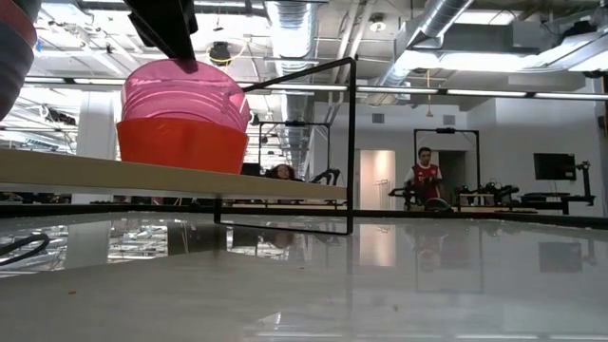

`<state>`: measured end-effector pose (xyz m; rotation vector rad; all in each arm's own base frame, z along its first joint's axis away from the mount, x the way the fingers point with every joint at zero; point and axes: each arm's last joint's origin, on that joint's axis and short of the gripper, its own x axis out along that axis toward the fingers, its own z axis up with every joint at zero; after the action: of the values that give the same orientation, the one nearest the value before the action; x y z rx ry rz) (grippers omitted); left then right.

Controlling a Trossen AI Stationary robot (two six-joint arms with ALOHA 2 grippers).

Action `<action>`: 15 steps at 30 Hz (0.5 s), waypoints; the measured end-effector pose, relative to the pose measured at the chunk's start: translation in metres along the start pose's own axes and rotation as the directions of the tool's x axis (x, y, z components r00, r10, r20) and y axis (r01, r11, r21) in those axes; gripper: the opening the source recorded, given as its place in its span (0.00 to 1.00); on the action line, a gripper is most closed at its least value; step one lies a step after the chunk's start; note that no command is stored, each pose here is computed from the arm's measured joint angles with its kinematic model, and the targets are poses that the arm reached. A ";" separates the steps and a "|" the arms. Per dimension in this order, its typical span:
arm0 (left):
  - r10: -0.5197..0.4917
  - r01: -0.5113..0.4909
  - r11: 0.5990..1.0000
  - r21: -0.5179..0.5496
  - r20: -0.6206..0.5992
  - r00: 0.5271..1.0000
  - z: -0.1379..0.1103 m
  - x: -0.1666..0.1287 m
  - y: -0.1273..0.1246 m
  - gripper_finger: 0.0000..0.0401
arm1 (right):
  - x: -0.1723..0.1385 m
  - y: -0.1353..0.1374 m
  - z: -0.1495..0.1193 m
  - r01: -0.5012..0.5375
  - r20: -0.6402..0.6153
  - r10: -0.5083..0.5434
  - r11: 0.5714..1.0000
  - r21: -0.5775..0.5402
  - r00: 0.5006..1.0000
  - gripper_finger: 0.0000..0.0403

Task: Place and stack bowls onto a shelf
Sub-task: Stack the small pink bowl on the small orange bowl on the shelf

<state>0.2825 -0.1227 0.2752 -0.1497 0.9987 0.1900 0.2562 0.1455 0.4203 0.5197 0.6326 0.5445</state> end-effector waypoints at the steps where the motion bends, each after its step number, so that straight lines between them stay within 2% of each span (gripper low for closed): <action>1: -0.007 0.007 1.000 -0.014 -0.004 1.000 0.000 0.000 0.000 0.29 | 0.001 -0.001 -0.005 0.037 -0.030 -0.037 0.999 0.017 0.999 0.45; 4: -0.020 0.020 0.999 -0.029 -0.010 1.000 0.001 -0.002 -0.001 0.30 | 0.004 -0.002 -0.022 0.162 -0.127 -0.155 0.986 0.049 0.980 0.45; 7: -0.044 0.044 0.999 -0.031 0.016 0.999 0.009 -0.010 -0.003 0.23 | 0.012 -0.004 -0.037 0.245 -0.178 -0.231 0.968 0.059 0.957 0.45; 12: -0.043 0.045 0.999 -0.029 0.092 0.995 0.024 -0.026 -0.005 0.04 | 0.024 -0.007 -0.052 0.273 -0.223 -0.247 0.957 0.095 0.943 0.45; 15: 0.028 -0.020 0.998 -0.063 0.132 0.991 0.022 -0.028 -0.006 0.01 | 0.030 -0.010 -0.062 0.299 -0.259 -0.259 0.945 0.129 0.930 0.45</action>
<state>0.2874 -0.1265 0.3107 -0.1791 0.8625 0.2495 0.2387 0.1743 0.3594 0.5131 0.9728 0.2850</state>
